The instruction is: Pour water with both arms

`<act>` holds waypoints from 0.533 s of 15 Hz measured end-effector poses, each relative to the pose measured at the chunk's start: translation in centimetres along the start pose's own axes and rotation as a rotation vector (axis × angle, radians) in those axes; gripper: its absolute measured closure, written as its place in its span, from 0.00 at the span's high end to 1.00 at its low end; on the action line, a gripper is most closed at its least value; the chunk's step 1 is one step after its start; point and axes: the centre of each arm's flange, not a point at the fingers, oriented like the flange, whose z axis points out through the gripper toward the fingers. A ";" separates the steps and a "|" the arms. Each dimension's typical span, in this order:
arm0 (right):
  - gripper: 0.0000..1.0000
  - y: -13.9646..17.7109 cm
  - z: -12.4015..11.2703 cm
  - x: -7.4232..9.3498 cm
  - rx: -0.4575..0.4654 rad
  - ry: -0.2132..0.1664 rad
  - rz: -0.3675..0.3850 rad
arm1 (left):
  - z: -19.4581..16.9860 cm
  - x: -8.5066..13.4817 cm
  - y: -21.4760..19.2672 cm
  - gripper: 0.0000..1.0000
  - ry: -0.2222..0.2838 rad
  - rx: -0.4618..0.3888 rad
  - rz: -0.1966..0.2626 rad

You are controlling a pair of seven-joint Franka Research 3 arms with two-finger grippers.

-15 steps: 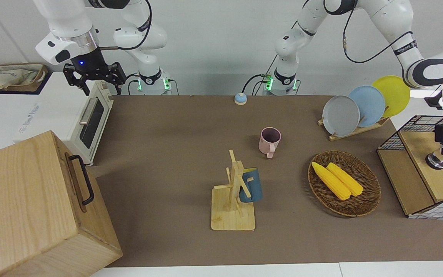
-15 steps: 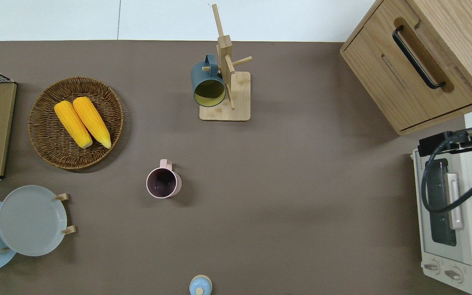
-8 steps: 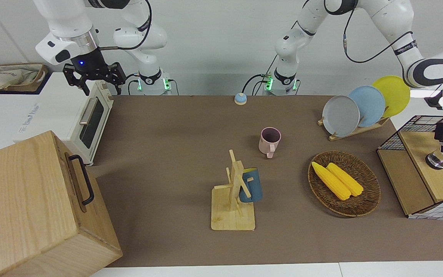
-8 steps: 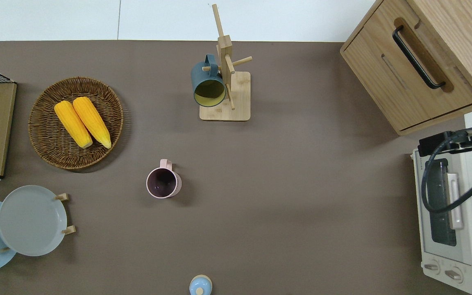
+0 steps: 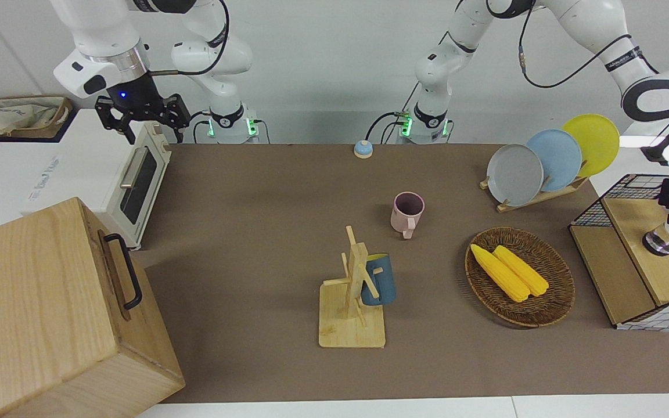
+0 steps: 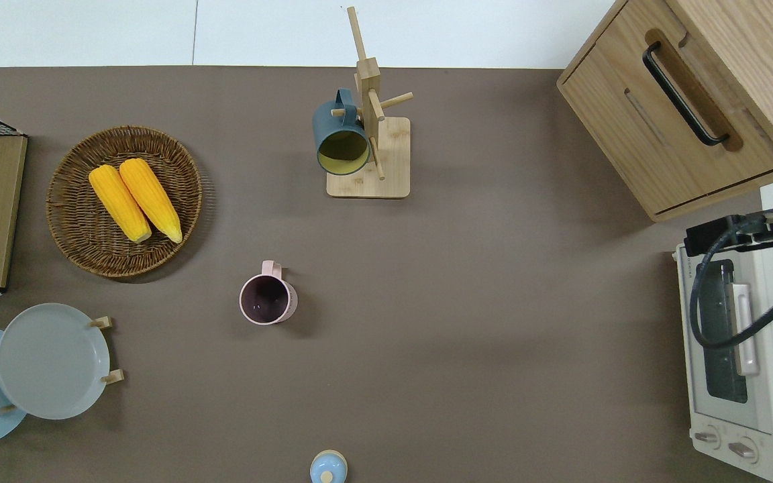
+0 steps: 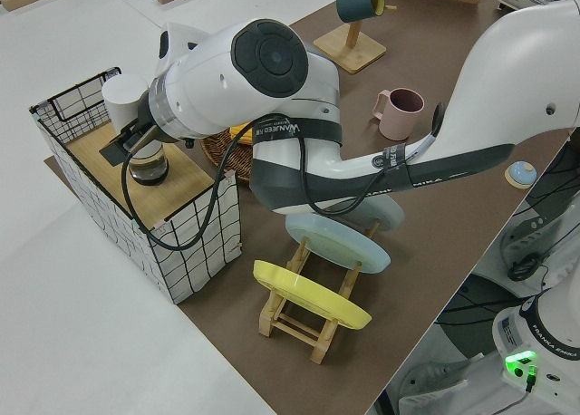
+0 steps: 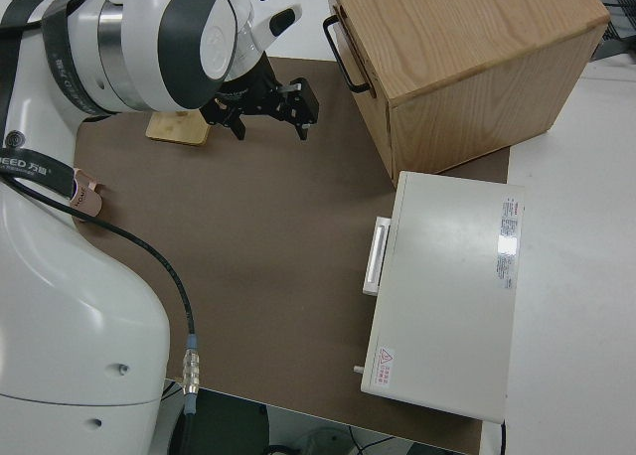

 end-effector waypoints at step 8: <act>0.99 0.0 0.0 0.0 0.000 0.000 0.000 | -5.4 2.0 1.3 1.00 -0.313 0.060 0.093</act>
